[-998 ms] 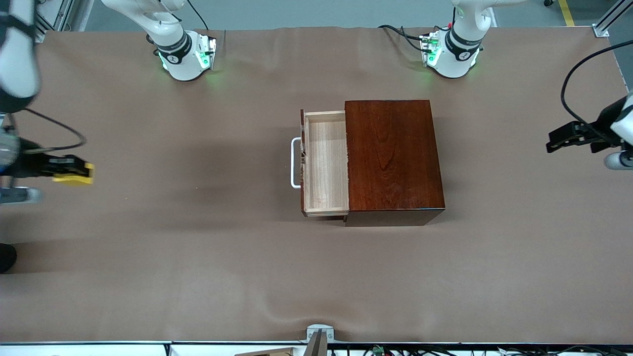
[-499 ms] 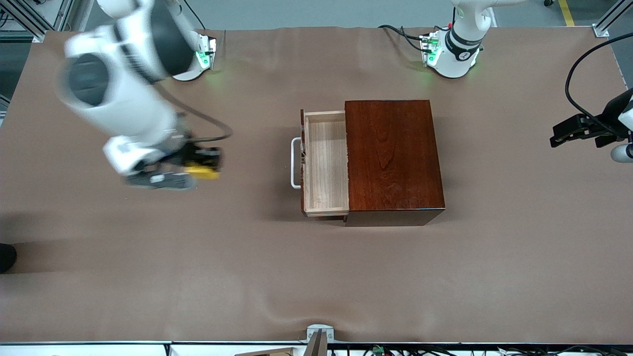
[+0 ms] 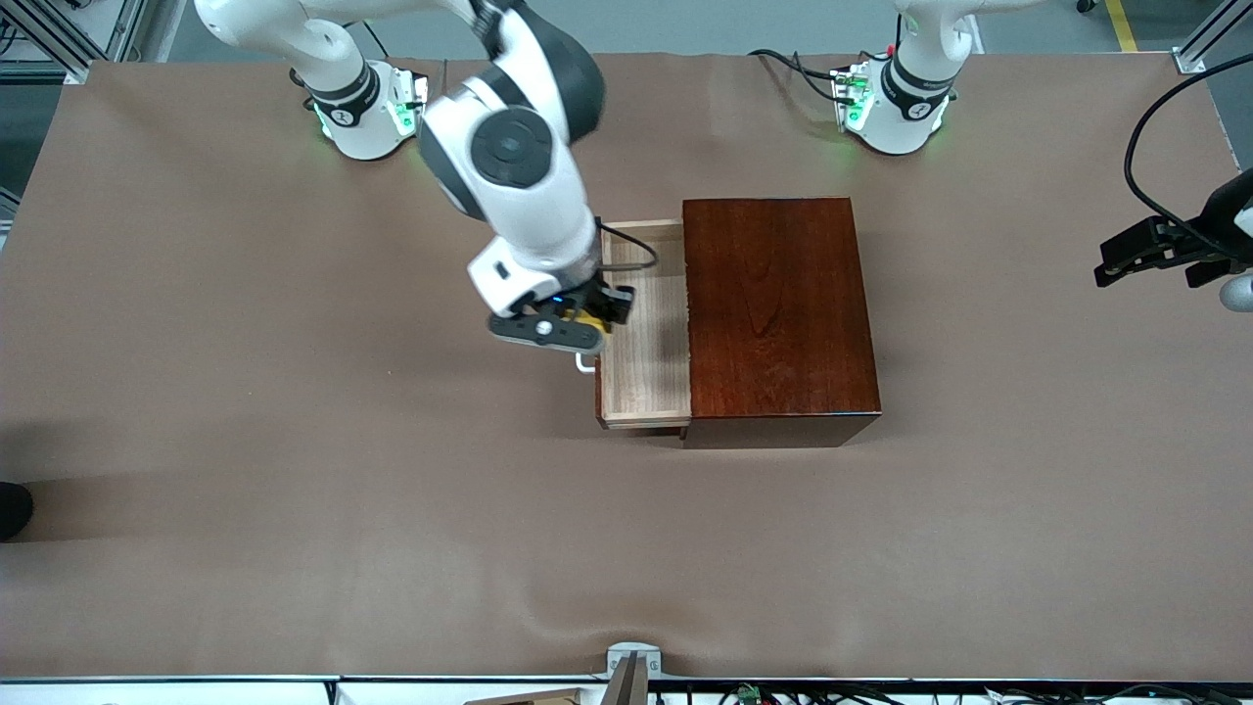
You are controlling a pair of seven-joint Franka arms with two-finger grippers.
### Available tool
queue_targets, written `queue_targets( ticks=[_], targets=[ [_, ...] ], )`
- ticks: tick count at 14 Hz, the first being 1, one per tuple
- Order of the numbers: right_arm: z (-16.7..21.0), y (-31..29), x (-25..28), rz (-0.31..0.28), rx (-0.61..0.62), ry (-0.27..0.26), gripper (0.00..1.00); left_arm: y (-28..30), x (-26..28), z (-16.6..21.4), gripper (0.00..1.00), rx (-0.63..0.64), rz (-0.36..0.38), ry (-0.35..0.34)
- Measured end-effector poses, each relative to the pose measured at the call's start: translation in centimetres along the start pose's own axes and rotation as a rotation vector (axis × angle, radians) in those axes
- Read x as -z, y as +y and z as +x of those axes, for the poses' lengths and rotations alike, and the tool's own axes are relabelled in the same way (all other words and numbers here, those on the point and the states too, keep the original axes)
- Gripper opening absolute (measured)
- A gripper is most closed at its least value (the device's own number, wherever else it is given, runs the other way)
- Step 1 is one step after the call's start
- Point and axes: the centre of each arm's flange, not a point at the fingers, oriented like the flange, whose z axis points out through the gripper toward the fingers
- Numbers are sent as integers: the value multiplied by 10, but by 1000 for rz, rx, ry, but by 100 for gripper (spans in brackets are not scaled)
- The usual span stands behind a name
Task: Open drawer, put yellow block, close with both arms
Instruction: 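Carry the yellow cube with the right gripper over the open drawer, then lower the cube into the drawer and open the right gripper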
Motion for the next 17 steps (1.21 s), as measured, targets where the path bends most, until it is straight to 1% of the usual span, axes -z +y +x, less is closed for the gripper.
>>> queue_targets(
  ticks=[2,5,8,15,17],
  targets=[
    [-1,-14,-29,12,-16,12,56,0,0,0,100,0,0,0],
    [-1,-23,-57,27,-19,27,56,-2,0,0,100,3,0,0],
    [0,-26,-74,30,-18,32,56,-5,0,0,100,8,0,0],
    [3,-25,-107,15,-20,26,56,-5,-3,1,100,9,0,-6],
    [3,-26,-110,16,-22,27,59,-5,-4,1,100,10,0,-7]
  ],
)
